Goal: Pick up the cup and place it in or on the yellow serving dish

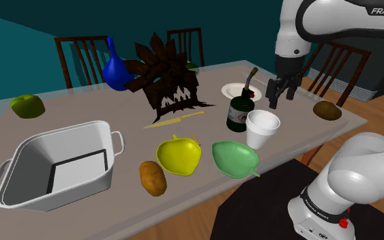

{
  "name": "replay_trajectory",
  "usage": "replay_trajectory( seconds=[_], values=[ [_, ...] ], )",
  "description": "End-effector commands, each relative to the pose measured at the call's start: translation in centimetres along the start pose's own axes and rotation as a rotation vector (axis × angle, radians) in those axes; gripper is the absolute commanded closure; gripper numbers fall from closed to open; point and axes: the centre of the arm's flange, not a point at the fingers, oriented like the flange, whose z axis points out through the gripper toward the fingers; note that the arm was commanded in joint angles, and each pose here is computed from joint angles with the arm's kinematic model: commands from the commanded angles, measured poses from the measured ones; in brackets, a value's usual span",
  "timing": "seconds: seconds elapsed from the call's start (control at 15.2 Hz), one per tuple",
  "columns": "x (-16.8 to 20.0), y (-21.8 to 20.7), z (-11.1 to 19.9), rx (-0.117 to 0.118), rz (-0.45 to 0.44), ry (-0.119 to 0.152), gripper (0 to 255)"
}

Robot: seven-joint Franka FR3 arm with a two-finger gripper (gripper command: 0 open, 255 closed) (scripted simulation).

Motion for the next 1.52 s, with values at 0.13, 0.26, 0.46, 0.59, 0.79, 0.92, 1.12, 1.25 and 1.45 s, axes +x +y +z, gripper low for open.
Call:
replay_trajectory(
  seconds=[0.13,0.26,0.46,0.59,0.79,0.92,1.12,1.25,1.45],
  values=[
    [1.2,-1.9,1.3,0.000,0.013,0.002,0],
    [2.4,-3.8,2.7,-0.001,0.026,0.003,0],
    [4.3,-6.7,4.7,-0.001,0.045,0.006,0],
    [5.3,-8.1,5.7,-0.001,0.055,0.007,0],
    [5.3,-8.1,7.3,-0.001,0.055,0.007,0],
    [5.3,-8.1,8.3,-0.001,0.055,0.007,0],
    [5.3,-8.1,9.7,-0.001,0.055,0.007,0],
    [5.3,-8.1,9.7,-0.001,0.055,0.007,0],
    [5.3,-8.1,9.7,-0.001,0.055,0.007,0]
  ],
)
